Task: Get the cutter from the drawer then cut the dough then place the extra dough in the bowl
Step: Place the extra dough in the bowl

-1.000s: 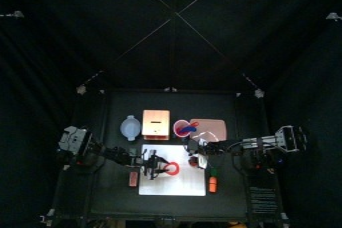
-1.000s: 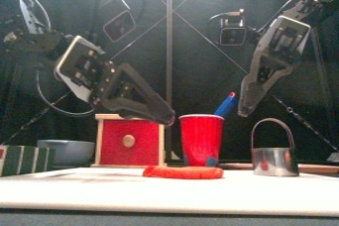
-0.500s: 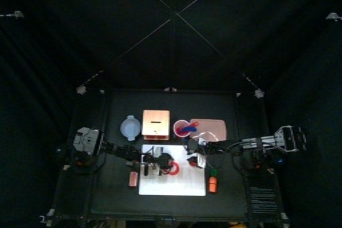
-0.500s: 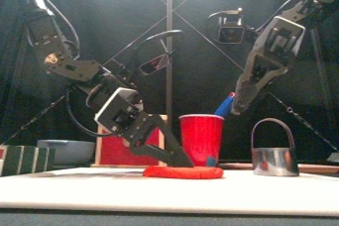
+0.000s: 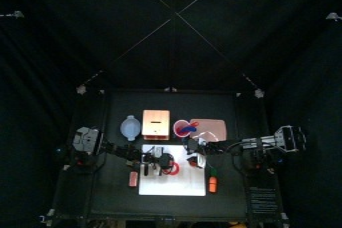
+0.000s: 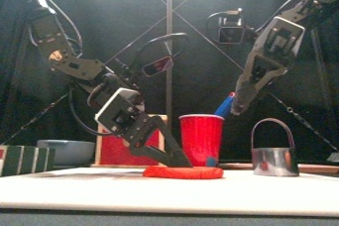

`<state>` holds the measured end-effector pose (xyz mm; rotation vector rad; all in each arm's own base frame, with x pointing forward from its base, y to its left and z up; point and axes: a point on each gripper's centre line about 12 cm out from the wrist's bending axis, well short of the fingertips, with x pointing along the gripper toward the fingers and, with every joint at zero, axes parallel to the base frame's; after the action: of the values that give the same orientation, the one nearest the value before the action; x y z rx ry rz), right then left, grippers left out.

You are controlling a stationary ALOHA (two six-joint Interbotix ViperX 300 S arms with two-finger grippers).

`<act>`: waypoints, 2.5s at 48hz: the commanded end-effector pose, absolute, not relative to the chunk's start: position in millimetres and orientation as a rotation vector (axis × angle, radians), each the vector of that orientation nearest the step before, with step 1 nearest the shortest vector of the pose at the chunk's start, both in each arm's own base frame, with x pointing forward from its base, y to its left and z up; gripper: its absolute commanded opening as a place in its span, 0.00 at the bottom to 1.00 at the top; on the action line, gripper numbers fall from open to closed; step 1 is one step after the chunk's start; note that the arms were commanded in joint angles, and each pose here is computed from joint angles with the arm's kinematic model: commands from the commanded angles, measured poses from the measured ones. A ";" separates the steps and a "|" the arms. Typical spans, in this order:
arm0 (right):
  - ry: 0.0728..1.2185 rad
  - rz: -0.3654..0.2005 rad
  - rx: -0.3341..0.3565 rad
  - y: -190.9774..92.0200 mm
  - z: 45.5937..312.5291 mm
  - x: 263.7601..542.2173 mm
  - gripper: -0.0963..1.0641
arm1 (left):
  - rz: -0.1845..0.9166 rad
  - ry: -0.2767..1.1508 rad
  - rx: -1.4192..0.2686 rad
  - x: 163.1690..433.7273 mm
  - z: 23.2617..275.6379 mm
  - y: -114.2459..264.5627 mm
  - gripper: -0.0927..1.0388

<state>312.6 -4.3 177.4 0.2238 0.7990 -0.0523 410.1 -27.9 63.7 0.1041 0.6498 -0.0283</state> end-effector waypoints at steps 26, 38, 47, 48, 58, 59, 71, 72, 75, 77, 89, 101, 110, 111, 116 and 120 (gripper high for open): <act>0.771 -0.055 0.227 -5.6 184.4 315.0 0.73 | -0.029 0.685 0.097 410.8 63.9 -25.4 0.59; 0.772 -0.056 0.232 -5.5 184.3 314.9 0.73 | -0.031 0.597 0.101 415.9 97.3 -25.9 0.59; 0.772 -0.056 0.232 -5.4 184.7 315.1 0.73 | -0.049 0.478 0.125 410.4 151.7 -27.0 0.59; 0.772 -0.055 0.230 -5.4 184.7 315.1 0.73 | -0.050 0.465 0.129 408.8 157.2 -26.5 0.59; 0.766 -0.054 0.230 -5.5 186.8 316.6 0.73 | 0.008 0.389 0.149 377.5 196.2 4.3 0.58; 0.763 -0.054 0.228 -5.6 187.4 317.1 0.73 | 0.021 0.387 0.145 373.6 198.5 8.9 0.58; 0.695 -0.053 0.188 -8.5 201.8 328.2 0.73 | 0.138 0.318 0.131 331.0 233.9 47.6 0.58; 0.684 -0.053 0.181 -9.0 203.7 329.6 0.73 | 0.147 0.310 0.133 327.7 236.8 50.1 0.58; 0.643 -0.057 0.160 -10.7 208.6 333.7 0.73 | 0.176 0.290 0.132 317.8 243.0 57.7 0.58; 0.614 -0.061 0.147 -11.8 211.3 336.1 0.73 | 0.196 0.280 0.132 310.7 246.1 62.8 0.58; 0.432 -0.089 0.095 -18.0 222.8 351.4 0.73 | 0.328 0.192 0.128 258.8 268.2 87.6 0.58; 0.360 -0.095 0.055 -19.0 216.0 369.8 0.73 | 0.457 0.201 0.080 206.1 255.2 101.1 0.58; 0.343 -0.096 0.040 -20.3 211.6 381.1 0.73 | 0.537 0.218 0.018 182.9 233.7 106.9 0.58; 0.340 -0.094 0.038 -19.8 212.3 382.5 0.73 | 0.542 0.227 0.013 181.7 230.8 107.4 0.58; 0.330 -0.095 0.037 -20.0 214.0 384.8 0.73 | 0.560 0.262 -0.003 177.4 219.8 109.7 0.60; 0.323 -0.096 0.038 -20.1 215.5 385.6 0.73 | 0.561 0.298 -0.018 174.7 208.6 108.8 0.63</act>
<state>380.8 -20.3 199.7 0.0390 0.3755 -0.0969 175.2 107.2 212.5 -0.0084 0.2827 0.5530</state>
